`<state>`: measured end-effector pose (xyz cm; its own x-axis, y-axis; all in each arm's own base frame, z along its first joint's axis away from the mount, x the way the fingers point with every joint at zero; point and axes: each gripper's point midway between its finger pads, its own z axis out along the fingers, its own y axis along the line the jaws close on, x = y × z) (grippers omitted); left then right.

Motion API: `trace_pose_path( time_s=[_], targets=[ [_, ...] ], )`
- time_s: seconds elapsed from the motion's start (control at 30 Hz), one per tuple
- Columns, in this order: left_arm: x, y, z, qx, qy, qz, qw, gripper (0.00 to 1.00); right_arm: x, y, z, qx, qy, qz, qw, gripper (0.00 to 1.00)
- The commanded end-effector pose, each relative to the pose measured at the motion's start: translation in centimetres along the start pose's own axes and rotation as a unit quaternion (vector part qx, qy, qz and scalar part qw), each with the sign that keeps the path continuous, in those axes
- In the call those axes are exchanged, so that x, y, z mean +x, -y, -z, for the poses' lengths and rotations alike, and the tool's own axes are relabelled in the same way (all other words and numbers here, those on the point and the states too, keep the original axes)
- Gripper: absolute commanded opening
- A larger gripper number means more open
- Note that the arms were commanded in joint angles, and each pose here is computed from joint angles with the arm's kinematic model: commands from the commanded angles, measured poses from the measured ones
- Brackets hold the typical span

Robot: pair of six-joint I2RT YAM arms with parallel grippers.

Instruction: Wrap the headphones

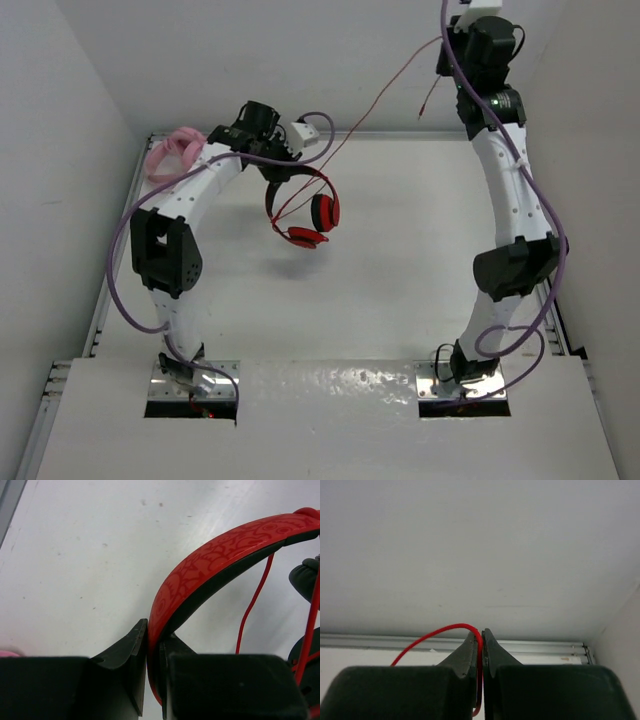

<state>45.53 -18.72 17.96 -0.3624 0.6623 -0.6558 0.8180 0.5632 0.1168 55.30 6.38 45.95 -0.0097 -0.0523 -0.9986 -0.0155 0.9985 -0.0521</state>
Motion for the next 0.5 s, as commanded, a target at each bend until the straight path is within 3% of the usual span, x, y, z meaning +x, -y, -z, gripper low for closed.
trace_pose_path(
  time_s=[0.0,0.33,0.47],
  targets=[
    [-2.5,2.7,3.4,0.035,0.04,-0.034,0.998,0.0,-2.8,2.6,-0.2,0.013,0.047,-0.071,0.996,0.0],
    [-6.0,6.2,8.5,0.08,0.104,-0.027,0.991,0.0,5.3,5.2,-2.2,0.044,-0.041,-0.05,0.997,0.0],
    [-8.1,7.0,10.9,0.099,0.134,0.009,0.986,0.0,8.8,5.2,-2.3,0.046,-0.078,-0.047,0.995,0.0]
  ],
)
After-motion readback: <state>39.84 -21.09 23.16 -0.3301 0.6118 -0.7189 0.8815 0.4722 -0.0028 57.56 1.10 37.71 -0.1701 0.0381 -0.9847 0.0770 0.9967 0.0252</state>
